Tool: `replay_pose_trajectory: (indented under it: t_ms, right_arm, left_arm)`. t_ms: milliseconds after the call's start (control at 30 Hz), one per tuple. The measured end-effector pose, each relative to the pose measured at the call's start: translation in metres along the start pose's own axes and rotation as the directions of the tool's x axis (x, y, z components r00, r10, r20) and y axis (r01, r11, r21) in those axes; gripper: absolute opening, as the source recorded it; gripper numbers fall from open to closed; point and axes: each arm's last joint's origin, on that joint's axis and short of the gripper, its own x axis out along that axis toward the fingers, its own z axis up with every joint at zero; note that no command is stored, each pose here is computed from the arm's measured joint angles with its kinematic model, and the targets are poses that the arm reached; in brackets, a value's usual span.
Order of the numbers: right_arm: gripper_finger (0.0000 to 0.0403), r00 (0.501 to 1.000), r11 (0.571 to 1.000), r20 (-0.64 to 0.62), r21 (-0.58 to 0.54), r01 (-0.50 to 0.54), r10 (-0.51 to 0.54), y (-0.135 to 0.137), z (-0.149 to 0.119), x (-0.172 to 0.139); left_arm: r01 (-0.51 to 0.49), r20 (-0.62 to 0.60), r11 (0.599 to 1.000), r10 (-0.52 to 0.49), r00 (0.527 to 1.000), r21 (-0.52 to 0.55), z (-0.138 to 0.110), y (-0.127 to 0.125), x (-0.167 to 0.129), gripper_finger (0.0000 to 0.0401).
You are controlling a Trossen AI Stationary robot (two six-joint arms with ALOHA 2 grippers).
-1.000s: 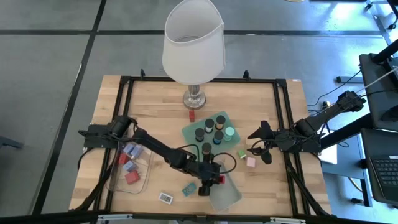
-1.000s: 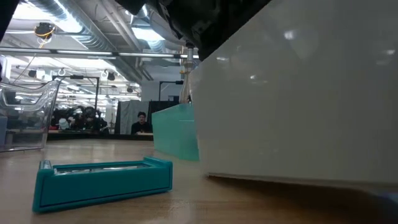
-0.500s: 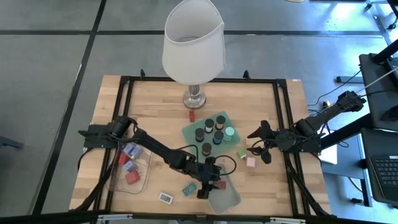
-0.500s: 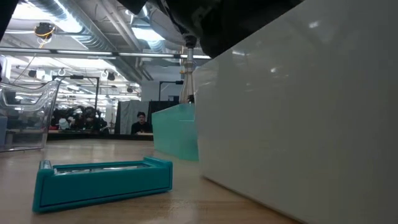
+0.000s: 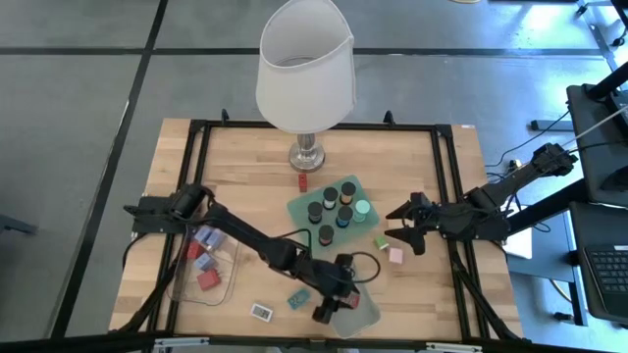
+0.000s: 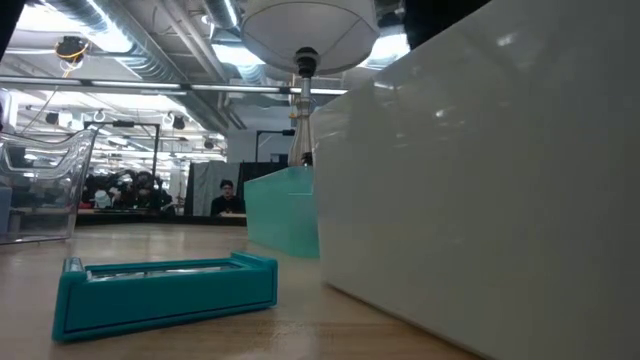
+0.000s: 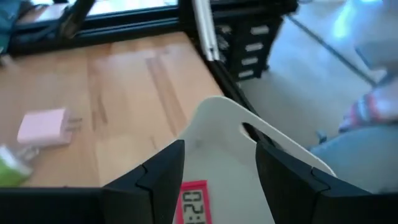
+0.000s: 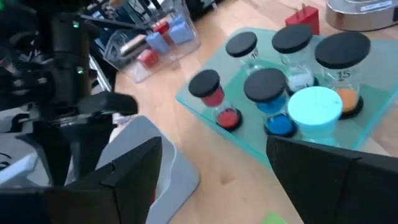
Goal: Pick & Place Office items
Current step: Put the white charger adapter into the transparent bin
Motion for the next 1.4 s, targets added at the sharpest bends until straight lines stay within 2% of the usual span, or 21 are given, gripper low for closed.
replay_pose_trajectory:
  t_ms: [100, 200, 333, 400, 567, 833, 933, 1033, 1100, 1200, 1300, 1400]
  right_arm:
    - [0.0291, 1.000, 1.000, 0.019, 0.003, 0.001, -0.001, 0.001, 0.001, 0.000]
    - [0.0291, 1.000, 1.000, 0.028, 0.004, 0.010, -0.010, 0.000, 0.001, 0.000]
    - [0.0291, 1.000, 1.000, 0.024, 0.026, -0.002, 0.001, 0.001, 0.002, 0.000]
    - [0.0291, 0.999, 0.999, 0.035, 0.034, -0.007, 0.006, 0.002, 0.002, 0.000]
    - [0.0291, 0.996, 0.998, 0.081, 0.054, -0.026, 0.021, 0.004, 0.006, 0.000]
    - [0.0291, 0.989, 0.996, 0.143, 0.085, 0.014, -0.026, 0.004, 0.009, 0.001]
    - [0.0291, 0.996, 0.995, 0.085, 0.091, -0.037, 0.030, 0.005, 0.008, 0.002]
    - [0.0291, 0.994, 0.993, 0.001, 0.047, -0.105, 0.105, 0.007, 0.005, 0.003]
    - [0.0291, 0.991, 0.991, -0.032, 0.027, -0.132, 0.132, 0.010, 0.002, 0.004]
    - [0.0291, 0.987, 0.989, -0.066, 0.021, -0.143, 0.144, 0.014, -0.004, 0.005]
    - [0.0291, 0.986, 0.992, -0.117, 0.045, -0.115, 0.119, 0.017, -0.011, 0.011]
    - [0.0291, 0.974, 0.994, -0.199, 0.047, -0.099, 0.107, 0.029, -0.013, 0.018]
  left_arm:
    - [0.017, -0.058, 0.996, -0.011, 0.998, 0.093, 0.006, -0.010, -0.003, 0.0193]
    - [0.011, -0.159, 0.993, 0.008, 0.987, 0.121, 0.011, -0.019, -0.012, 0.0193]
    - [-0.110, -0.252, 0.991, 0.124, 0.960, 0.070, 0.018, -0.028, -0.029, 0.0187]
    - [-0.195, -0.290, 0.978, 0.207, 0.934, 0.070, 0.019, -0.030, -0.041, 0.0183]
    - [-0.376, -0.282, 0.924, 0.380, 0.881, 0.071, 0.030, -0.042, -0.075, 0.0168]
    - [-0.518, -0.213, 0.853, 0.520, 0.827, 0.066, 0.045, -0.073, -0.136, 0.0135]
    - [-0.536, -0.205, 0.843, 0.534, 0.820, 0.051, 0.042, -0.082, -0.143, 0.0126]
    - [-0.547, -0.231, 0.836, 0.543, 0.807, 0.055, 0.033, -0.089, -0.144, 0.0120]
    - [-0.564, -0.248, 0.826, 0.551, 0.797, 0.021, 0.029, -0.091, -0.144, 0.0116]
    - [-0.619, -0.273, 0.786, 0.592, 0.758, -0.014, 0.018, -0.089, -0.144, 0.0110]
    - [-0.667, -0.290, 0.745, 0.638, 0.713, -0.001, 0.006, -0.084, -0.143, 0.0104]
    - [-0.692, -0.309, 0.722, 0.654, 0.690, -0.019, -0.004, -0.080, -0.140, 0.0102]
